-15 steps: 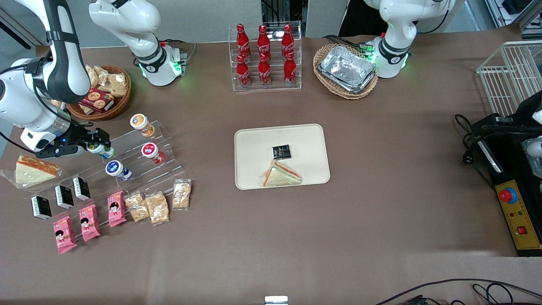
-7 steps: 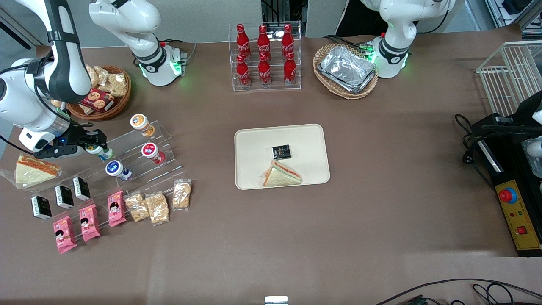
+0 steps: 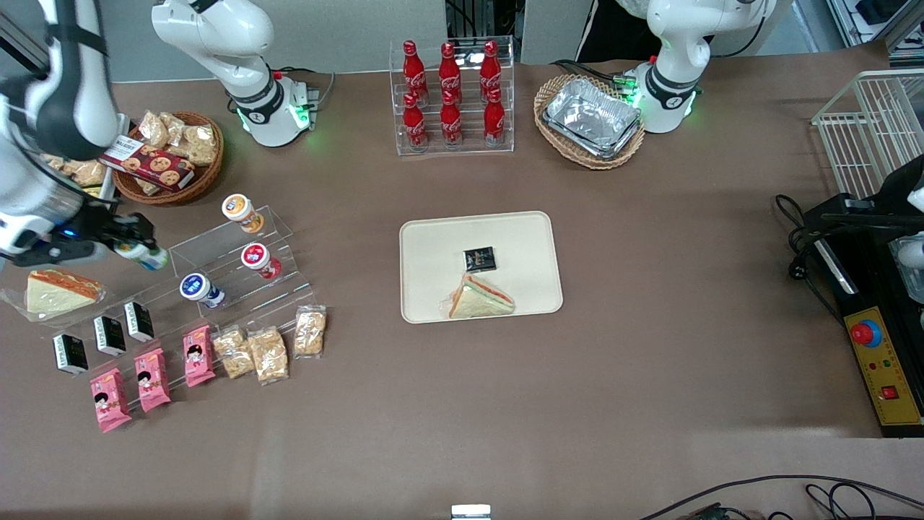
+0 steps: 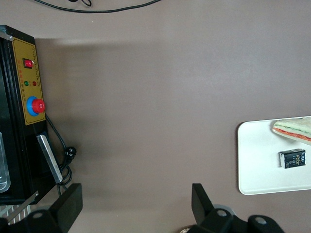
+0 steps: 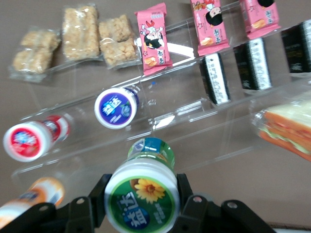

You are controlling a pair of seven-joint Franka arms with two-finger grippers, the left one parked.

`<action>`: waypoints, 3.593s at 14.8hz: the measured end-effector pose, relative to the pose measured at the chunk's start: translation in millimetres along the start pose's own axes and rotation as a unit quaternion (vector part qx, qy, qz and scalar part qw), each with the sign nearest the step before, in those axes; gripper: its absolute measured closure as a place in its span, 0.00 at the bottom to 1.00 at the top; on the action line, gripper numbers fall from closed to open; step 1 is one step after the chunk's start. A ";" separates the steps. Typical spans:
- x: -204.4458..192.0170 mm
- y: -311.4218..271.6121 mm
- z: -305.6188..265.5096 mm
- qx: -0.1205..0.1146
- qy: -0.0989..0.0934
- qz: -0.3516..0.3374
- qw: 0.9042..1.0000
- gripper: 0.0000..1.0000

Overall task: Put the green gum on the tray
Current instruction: 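Lift the green gum bottle out of the rack with the right gripper, then carry the green gum bottle over the white tray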

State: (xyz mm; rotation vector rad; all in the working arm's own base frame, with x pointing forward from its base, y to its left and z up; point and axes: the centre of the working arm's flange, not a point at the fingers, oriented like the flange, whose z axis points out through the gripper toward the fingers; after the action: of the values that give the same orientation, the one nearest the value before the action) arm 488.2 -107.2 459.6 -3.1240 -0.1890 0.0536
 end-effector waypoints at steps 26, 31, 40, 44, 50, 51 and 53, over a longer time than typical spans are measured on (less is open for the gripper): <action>30.0 -484.1 52.4 -0.038 -0.038 0.049 0.997 0.41; 16.3 -507.0 134.2 -0.023 -0.013 0.054 0.998 0.41; 4.2 -502.9 203.6 0.006 0.004 0.075 0.997 0.41; -1.1 -507.3 227.6 0.017 0.002 0.085 0.996 0.41; -14.9 -517.7 239.1 0.030 -0.006 0.092 0.995 0.41; -16.2 -519.3 239.1 0.030 -0.005 0.092 0.995 0.41; -16.1 -519.3 239.1 0.033 -0.006 0.097 0.995 0.41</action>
State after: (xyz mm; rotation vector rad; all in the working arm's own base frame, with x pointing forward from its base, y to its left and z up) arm 401.4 408.6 228.1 -3.0649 0.1157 0.0790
